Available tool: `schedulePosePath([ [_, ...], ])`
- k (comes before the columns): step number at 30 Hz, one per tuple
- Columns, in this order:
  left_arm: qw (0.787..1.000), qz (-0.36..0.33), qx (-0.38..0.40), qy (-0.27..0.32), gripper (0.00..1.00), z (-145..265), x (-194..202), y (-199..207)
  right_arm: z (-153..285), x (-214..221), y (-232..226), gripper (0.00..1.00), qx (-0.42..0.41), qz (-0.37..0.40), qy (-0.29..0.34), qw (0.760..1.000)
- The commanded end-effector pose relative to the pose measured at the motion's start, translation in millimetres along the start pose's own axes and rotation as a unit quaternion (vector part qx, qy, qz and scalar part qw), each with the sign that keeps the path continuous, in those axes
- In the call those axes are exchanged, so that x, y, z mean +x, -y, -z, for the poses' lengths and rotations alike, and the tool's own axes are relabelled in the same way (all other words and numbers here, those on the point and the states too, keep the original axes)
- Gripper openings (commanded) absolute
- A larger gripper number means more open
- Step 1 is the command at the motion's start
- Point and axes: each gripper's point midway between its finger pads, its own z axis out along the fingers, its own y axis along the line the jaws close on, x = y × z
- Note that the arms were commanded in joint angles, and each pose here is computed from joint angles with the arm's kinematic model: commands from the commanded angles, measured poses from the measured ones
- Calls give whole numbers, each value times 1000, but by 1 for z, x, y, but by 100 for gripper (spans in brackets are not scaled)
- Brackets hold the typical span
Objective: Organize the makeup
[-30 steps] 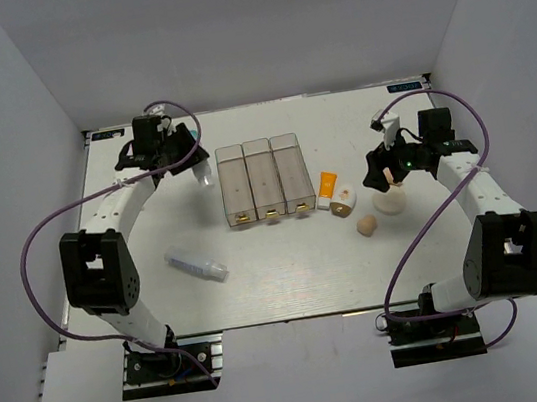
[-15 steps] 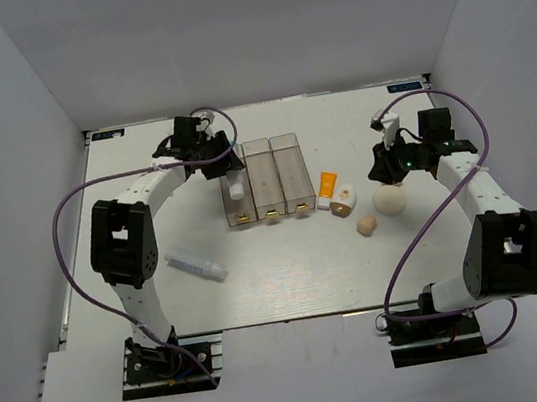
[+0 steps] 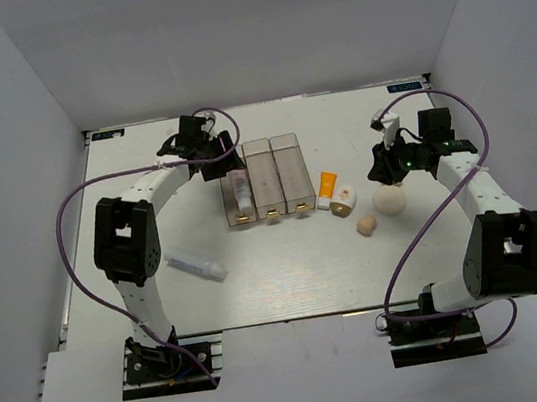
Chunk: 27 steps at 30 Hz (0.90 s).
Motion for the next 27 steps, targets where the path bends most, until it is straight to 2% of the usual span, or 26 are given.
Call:
schedulePosePath([
  [1,998,-15,21,49,72,26,-32,25,4,-11,2,33,7,9,18,1000],
  [5,997,-14,21,69,70,40,-43,30,5,-10,1,34,8,10,18,1000],
  [8,994,2,6,108,50,74,-58,35,5,-8,1,34,12,11,16,1000],
  [9,993,25,-3,118,39,85,-61,31,5,-8,2,34,12,12,16,1000],
  [10,992,38,-12,122,22,104,-55,29,5,-6,1,35,13,14,14,1000],
  [12,984,97,-58,137,12,125,-48,8,4,-5,1,41,12,15,13,1000],
  [13,981,120,-72,137,8,149,-36,5,4,-4,1,47,11,15,13,1000],
  [14,977,142,-102,121,9,150,-11,-12,3,-2,1,64,11,14,11,1000],
  [15,962,196,-140,131,14,159,0,-27,2,-1,1,80,9,13,9,1000],
  [16,951,230,-166,126,34,182,22,-37,1,-1,2,89,10,9,10,1000],
  [17,930,292,-193,115,43,181,52,-53,-1,0,2,89,7,2,9,1000],
  [19,911,339,-199,123,58,199,81,-63,-4,0,1,89,-1,-2,8,1000],
  [20,897,369,-218,104,66,190,112,-78,-6,0,1,89,-4,-5,8,1000],
  [23,878,406,-234,101,74,193,142,-91,-10,-1,2,89,-16,-12,7,1000],
  [27,871,404,-264,95,84,192,148,-101,-12,0,2,88,-21,-13,5,1000],
])
